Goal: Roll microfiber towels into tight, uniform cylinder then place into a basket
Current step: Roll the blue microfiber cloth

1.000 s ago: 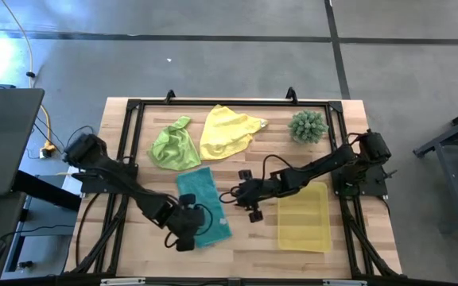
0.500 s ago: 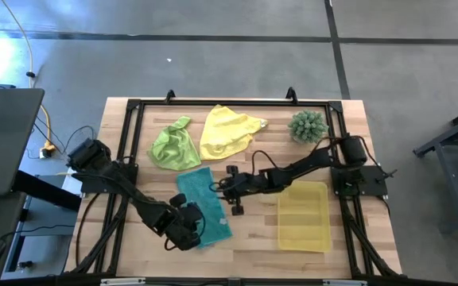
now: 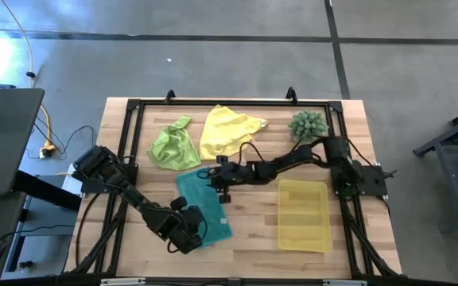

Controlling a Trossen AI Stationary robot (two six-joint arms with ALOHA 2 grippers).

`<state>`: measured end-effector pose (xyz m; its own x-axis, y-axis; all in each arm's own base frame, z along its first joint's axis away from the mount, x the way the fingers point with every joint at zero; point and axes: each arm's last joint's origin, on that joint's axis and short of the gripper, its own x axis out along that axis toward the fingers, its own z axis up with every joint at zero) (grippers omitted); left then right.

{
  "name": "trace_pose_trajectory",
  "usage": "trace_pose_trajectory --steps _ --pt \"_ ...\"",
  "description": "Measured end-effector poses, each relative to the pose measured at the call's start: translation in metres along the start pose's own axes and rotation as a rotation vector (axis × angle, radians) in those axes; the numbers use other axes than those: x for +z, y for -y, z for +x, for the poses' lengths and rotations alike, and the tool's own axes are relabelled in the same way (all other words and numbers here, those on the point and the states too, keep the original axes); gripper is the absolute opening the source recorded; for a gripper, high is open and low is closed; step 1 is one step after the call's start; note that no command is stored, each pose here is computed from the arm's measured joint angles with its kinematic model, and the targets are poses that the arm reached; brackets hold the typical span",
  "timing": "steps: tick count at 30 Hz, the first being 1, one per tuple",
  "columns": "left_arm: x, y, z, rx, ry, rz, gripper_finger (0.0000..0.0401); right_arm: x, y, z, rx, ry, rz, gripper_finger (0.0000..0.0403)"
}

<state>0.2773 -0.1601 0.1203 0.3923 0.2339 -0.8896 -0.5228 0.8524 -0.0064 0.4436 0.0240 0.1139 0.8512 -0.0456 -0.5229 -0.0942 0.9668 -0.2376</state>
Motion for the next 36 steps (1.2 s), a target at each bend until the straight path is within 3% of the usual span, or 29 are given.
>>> trace_pose_trajectory --steps 10,17,22,29,36 --pt "0.0 0.0 0.0 0.006 0.005 0.028 0.009 -0.022 0.014 0.007 0.042 -0.137 0.065 0.0139" --pt "0.005 -0.005 0.003 0.037 0.026 0.139 0.009 -0.026 0.008 -0.002 0.061 -0.273 0.118 0.0139" --pt "0.014 -0.009 0.008 0.045 0.031 0.259 0.009 -0.017 0.004 -0.023 0.033 -0.367 0.085 0.0139" --pt "0.03 -0.013 0.012 0.029 0.044 0.286 0.009 -0.004 0.006 -0.055 -0.012 -0.478 0.105 0.0139" --pt "0.047 -0.004 -0.028 -0.106 0.105 0.436 0.009 0.024 -0.008 -0.08 0.003 -0.401 0.141 0.0139"
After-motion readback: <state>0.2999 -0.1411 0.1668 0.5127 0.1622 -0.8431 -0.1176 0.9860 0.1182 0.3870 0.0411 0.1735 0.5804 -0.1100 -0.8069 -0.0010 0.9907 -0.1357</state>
